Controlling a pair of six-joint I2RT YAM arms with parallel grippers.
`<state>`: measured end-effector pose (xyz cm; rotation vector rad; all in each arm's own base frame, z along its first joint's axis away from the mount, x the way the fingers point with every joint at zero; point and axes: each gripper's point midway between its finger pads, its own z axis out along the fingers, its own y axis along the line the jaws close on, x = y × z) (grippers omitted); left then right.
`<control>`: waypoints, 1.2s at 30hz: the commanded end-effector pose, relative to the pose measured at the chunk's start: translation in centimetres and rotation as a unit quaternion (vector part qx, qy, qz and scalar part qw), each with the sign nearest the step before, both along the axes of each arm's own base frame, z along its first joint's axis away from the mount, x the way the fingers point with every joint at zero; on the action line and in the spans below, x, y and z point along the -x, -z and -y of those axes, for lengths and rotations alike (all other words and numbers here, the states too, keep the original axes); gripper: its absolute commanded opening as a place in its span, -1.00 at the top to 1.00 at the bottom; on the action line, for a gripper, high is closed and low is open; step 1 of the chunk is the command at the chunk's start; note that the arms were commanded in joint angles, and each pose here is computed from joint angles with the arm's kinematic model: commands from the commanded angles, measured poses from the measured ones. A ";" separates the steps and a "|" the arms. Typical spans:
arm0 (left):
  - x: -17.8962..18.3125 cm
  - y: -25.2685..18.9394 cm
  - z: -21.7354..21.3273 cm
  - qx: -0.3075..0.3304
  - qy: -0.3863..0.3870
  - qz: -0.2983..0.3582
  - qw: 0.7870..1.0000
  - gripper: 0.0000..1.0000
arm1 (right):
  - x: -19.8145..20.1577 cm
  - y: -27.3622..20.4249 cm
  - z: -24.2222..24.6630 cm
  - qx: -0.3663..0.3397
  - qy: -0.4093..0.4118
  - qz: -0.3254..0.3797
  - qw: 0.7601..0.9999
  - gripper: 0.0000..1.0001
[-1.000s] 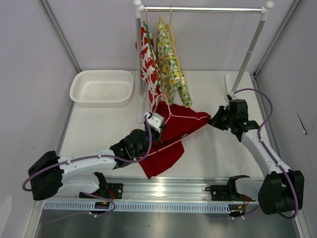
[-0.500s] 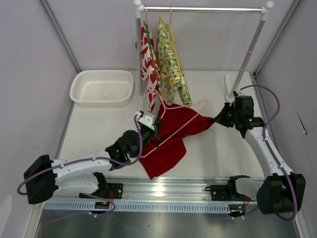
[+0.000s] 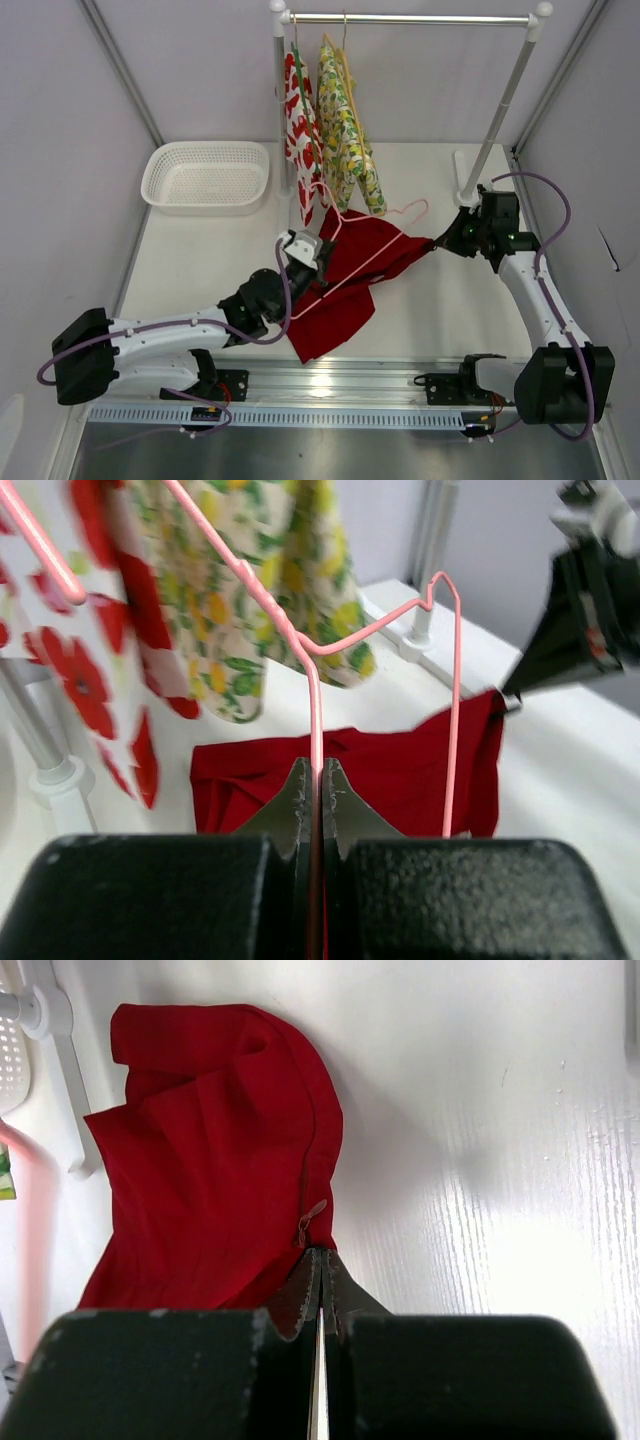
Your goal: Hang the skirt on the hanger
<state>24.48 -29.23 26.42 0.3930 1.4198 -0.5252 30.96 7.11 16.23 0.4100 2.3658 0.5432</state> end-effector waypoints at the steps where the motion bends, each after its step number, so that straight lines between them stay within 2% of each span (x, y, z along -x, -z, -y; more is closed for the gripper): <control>1: 1.5 -0.6 1.4 -0.028 0.015 0.047 0.998 1.00 | -1.6 -1.5 -0.2 -0.018 -0.001 0.029 0.999 1.00; 2: 2.1 -0.8 1.8 -0.021 0.022 0.056 0.998 1.00 | -1.7 -1.0 0.8 -0.024 0.016 0.024 0.999 1.00; 6: 2.4 1.3 1.8 -0.074 0.023 0.078 0.994 1.00 | -2.2 -0.2 1.0 -0.039 0.017 0.023 0.999 1.00; 8: 2.5 1.1 1.8 -0.073 0.025 0.097 0.992 1.00 | -2.2 0.1 1.0 -0.042 0.016 0.022 0.999 1.00; 13: 1.8 2.4 1.7 -0.132 0.009 0.117 0.984 1.00 | -2.1 0.9 1.1 -0.052 0.019 0.020 0.998 1.00; 23: 2.2 2.6 2.9 -0.171 0.012 0.170 0.970 1.00 | -1.5 2.1 1.1 -0.050 0.017 0.008 0.999 1.00; 30: 3.3 2.7 3.3 -0.174 0.019 0.181 0.968 1.00 | -1.7 2.1 1.3 -0.049 0.019 0.008 0.999 1.00; 36: 3.5 3.7 3.6 -0.206 0.025 0.186 0.960 1.00 | -1.8 2.3 1.4 -0.050 0.021 0.006 0.998 1.00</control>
